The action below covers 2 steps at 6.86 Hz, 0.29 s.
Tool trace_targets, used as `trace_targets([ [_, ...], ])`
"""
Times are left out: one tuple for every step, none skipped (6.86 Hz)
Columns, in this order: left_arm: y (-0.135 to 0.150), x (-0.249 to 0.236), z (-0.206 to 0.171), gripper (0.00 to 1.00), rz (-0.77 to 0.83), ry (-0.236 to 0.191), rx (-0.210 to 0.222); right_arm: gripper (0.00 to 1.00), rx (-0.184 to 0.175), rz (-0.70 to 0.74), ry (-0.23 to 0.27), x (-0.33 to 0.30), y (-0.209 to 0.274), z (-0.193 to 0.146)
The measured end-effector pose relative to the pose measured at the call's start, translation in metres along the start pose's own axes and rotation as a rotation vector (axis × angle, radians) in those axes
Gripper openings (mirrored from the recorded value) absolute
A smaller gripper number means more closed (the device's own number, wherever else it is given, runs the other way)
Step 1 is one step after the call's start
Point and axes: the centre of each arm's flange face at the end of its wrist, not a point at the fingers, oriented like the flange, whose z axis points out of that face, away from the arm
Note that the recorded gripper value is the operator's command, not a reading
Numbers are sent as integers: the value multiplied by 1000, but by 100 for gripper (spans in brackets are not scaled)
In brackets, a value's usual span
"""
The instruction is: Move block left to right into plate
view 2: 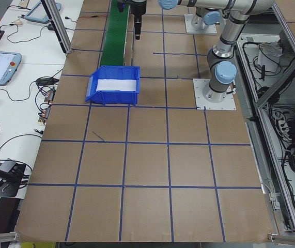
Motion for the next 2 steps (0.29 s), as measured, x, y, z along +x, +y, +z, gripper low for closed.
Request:
trace_targets([
  [0,0,0,100,0,0,0,100,1,-1,2,0,1,0],
  [0,0,0,100,0,0,0,100,2,-1,3,0,1,0],
])
